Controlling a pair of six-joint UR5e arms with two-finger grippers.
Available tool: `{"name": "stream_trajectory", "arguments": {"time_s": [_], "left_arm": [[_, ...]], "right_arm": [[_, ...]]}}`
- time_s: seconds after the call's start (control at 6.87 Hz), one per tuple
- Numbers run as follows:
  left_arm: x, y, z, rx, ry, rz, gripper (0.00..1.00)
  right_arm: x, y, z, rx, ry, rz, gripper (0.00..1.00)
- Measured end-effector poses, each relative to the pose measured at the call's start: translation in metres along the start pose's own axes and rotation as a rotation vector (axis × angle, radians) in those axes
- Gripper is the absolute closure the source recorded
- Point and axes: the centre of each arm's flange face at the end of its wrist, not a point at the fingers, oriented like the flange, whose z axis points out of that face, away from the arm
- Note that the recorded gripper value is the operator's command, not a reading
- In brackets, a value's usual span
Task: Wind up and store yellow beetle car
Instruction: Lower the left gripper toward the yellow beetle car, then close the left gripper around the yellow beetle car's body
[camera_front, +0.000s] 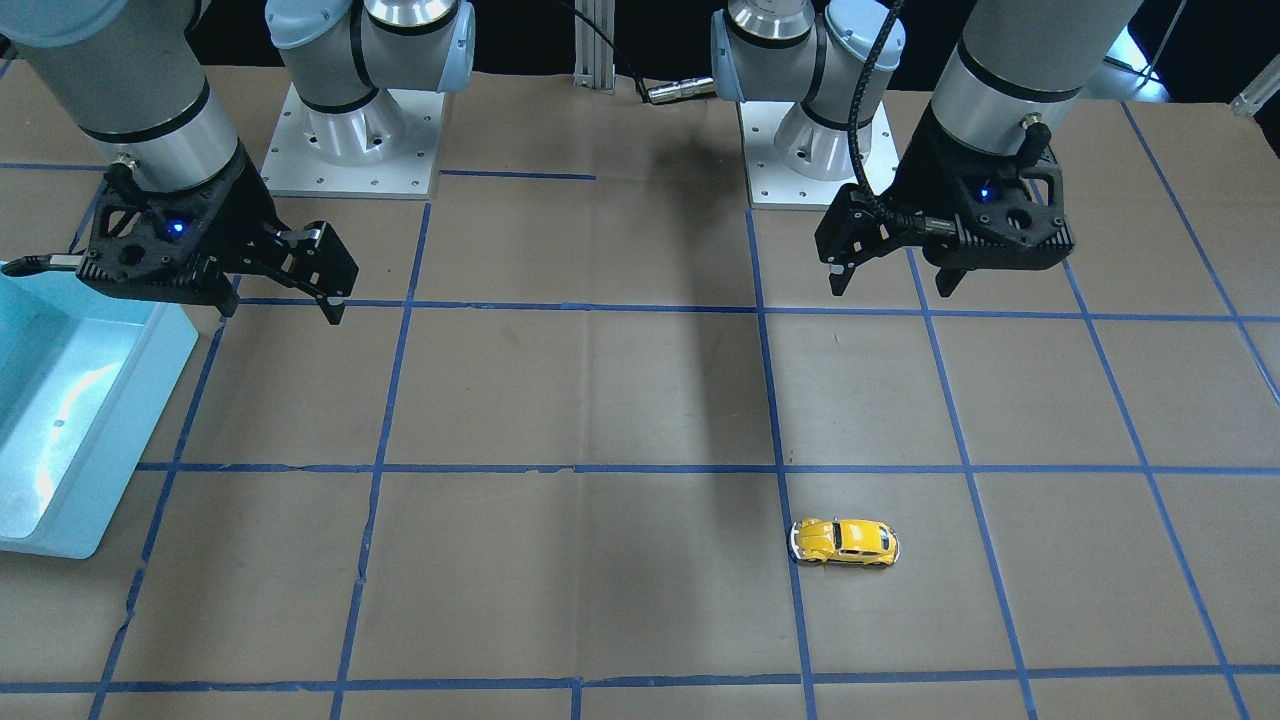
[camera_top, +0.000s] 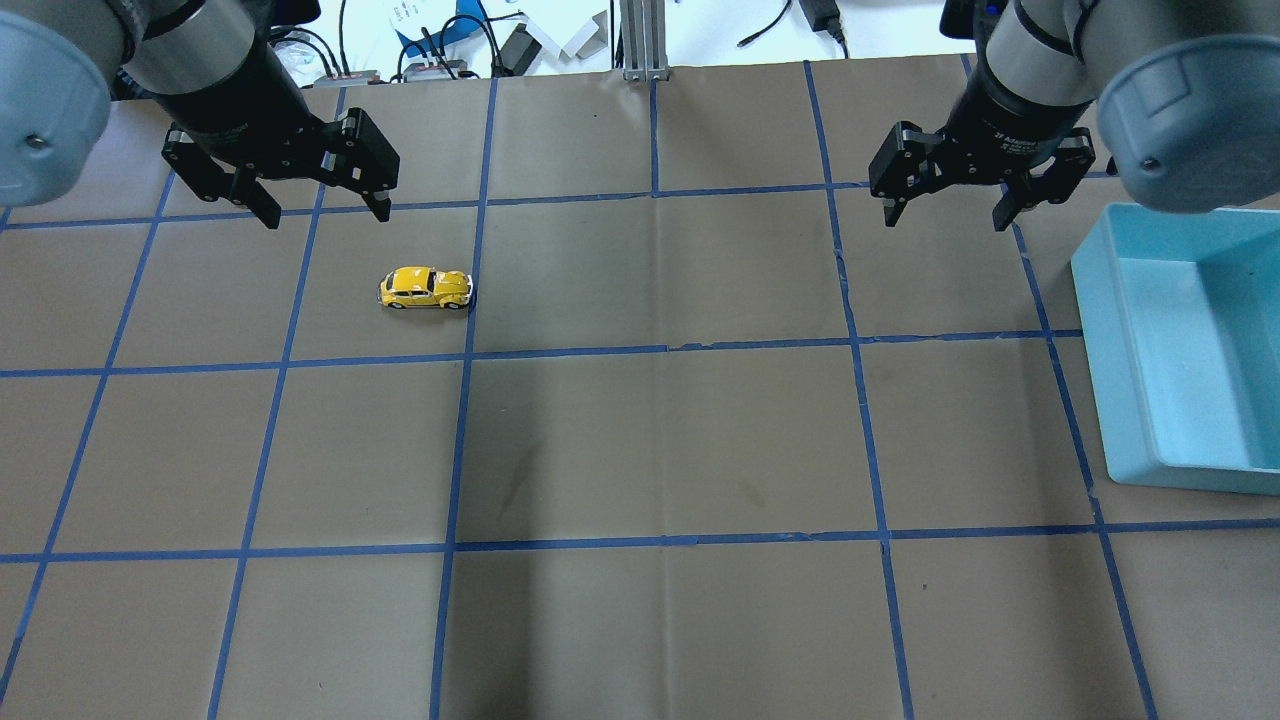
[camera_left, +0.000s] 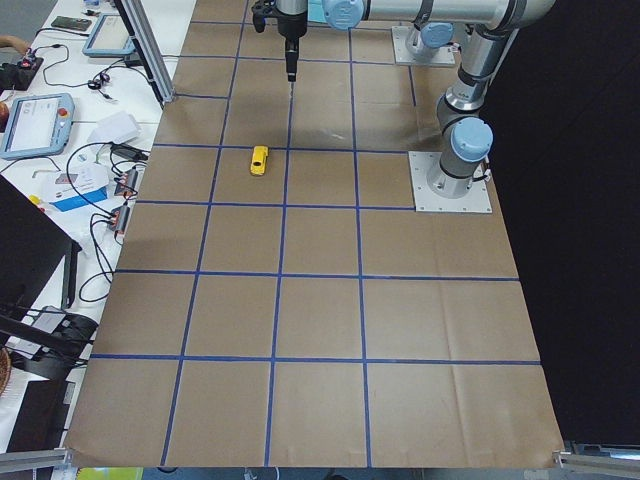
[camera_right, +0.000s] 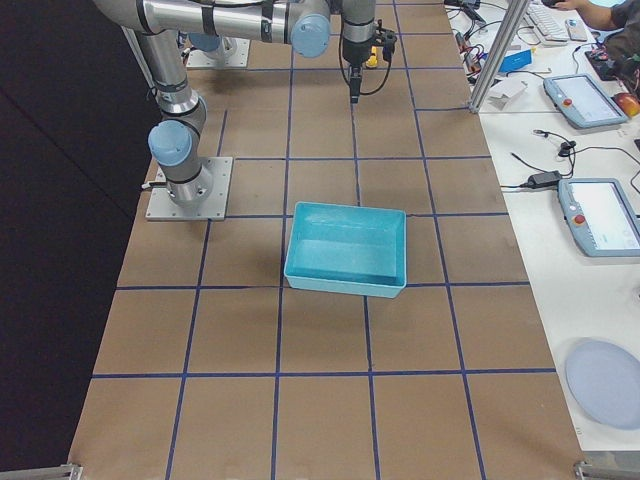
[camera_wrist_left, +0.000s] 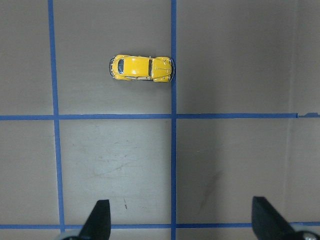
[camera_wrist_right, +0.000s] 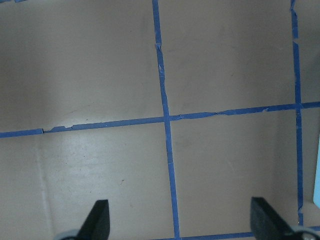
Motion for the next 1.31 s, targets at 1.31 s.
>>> {"name": "stream_trajectory", "arguments": {"time_s": [1.31], "left_arm": [[-0.013,-0.044,0.146,-0.067,0.037,0.790,0.00]], "right_arm": [[0.000,0.000,0.000,-0.002,-0.001,0.000,0.00]]}}
